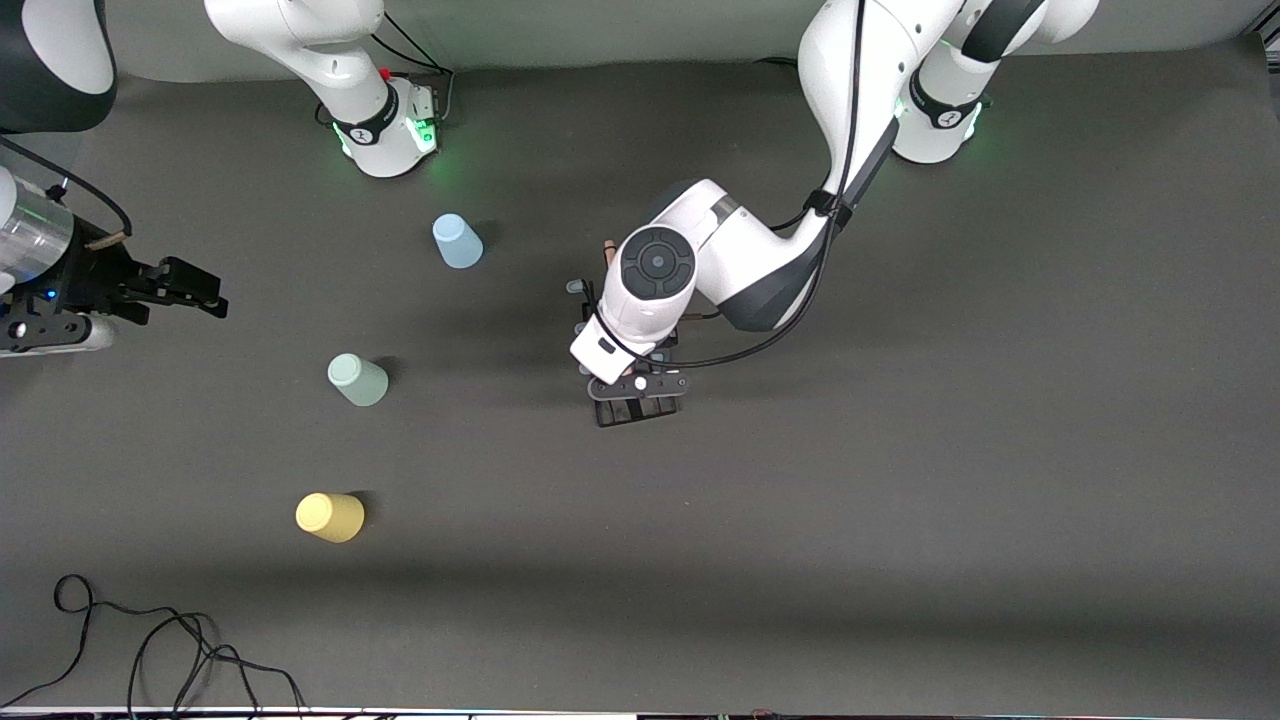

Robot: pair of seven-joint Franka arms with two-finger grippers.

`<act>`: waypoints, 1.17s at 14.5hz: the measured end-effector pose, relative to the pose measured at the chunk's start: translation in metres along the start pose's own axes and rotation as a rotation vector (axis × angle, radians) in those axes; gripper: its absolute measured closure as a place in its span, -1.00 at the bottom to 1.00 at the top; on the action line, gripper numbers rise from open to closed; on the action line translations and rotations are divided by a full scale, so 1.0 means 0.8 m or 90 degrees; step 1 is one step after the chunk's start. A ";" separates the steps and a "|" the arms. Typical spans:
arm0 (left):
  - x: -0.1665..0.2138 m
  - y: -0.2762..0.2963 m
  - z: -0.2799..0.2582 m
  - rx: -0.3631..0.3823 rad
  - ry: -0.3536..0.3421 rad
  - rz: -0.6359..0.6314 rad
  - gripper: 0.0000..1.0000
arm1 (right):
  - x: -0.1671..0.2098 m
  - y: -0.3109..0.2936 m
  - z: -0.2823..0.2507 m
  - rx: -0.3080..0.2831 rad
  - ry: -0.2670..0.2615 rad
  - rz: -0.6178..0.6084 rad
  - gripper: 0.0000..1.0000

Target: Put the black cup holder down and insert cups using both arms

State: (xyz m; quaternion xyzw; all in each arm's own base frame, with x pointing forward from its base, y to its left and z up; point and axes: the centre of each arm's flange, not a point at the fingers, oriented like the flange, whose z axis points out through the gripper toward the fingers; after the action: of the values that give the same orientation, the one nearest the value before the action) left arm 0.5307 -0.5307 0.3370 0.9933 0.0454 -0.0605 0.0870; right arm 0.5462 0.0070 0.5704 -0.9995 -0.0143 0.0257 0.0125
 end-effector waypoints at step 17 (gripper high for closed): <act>0.033 -0.294 -0.373 0.155 -0.059 0.111 -0.99 | -0.050 -0.007 0.265 -0.003 0.077 -0.006 -1.00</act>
State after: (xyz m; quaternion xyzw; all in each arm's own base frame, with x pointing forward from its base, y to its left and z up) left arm 0.5666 -0.2445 0.5862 0.9929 -0.0526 -0.1035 -0.0274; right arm 0.4953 0.0163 0.3609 -0.9992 -0.0182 -0.0350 0.0110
